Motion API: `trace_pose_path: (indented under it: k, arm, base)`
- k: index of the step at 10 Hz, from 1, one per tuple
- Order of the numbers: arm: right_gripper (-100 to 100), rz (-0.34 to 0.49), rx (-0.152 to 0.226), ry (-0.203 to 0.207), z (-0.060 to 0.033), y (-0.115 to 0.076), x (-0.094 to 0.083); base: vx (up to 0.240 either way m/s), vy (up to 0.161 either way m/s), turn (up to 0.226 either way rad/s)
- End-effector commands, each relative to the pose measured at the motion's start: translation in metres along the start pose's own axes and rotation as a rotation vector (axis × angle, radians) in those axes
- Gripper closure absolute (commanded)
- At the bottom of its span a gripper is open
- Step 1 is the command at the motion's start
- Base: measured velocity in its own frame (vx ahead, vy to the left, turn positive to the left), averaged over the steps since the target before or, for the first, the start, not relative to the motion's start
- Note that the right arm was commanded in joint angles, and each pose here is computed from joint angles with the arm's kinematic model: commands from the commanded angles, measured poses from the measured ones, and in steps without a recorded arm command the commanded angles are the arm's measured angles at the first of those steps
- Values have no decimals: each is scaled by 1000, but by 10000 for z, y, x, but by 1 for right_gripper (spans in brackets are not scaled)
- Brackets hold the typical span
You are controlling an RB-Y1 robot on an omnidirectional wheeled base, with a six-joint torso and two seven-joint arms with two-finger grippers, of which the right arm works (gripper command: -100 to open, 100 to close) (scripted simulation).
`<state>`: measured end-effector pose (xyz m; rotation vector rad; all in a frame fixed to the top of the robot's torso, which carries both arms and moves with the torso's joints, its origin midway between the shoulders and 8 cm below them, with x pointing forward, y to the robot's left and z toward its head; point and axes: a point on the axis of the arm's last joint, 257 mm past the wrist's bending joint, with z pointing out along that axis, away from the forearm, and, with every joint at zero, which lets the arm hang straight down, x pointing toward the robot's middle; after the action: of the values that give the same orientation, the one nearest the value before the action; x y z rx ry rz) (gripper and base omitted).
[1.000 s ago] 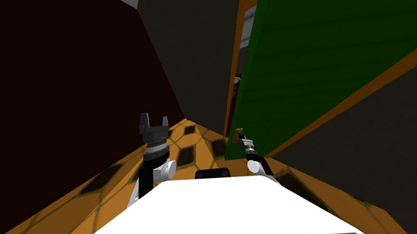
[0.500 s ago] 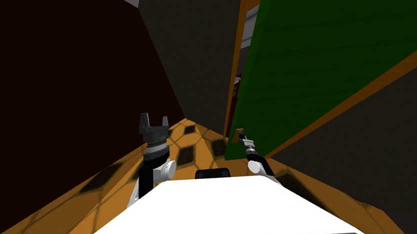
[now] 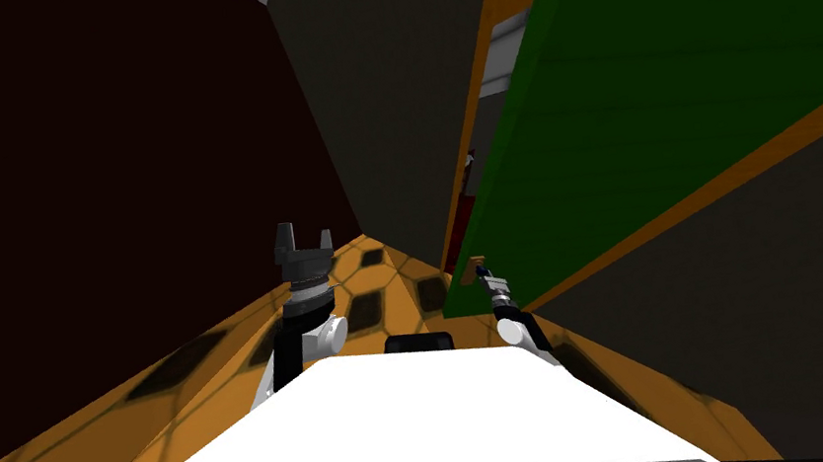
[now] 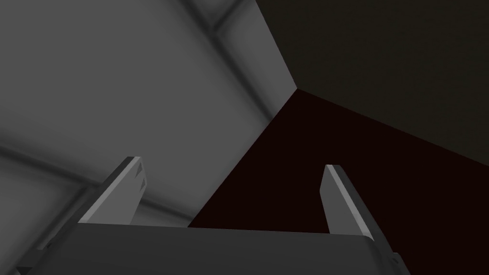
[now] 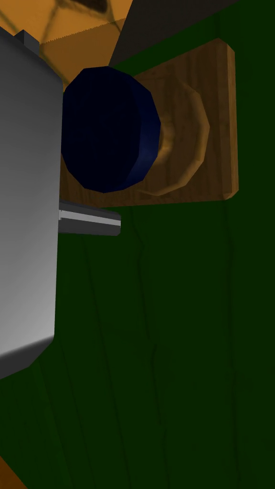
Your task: Pull the door open
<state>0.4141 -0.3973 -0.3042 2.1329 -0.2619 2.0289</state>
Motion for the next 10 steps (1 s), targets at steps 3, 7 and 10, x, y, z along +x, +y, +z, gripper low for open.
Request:
trace_pose_path:
  k: [3, 7, 10]
  arm:
    - [100, 3, 5, 4, 5, -36, 15]
    - [-100, 3, 31, 13, 13, -156, 24]
    - [-100, 6, 58, 24, 18, -292, 43]
  base:
    - [-11, -5, 5]
    - [-96, -33, 99]
    - [-194, -74, 100]
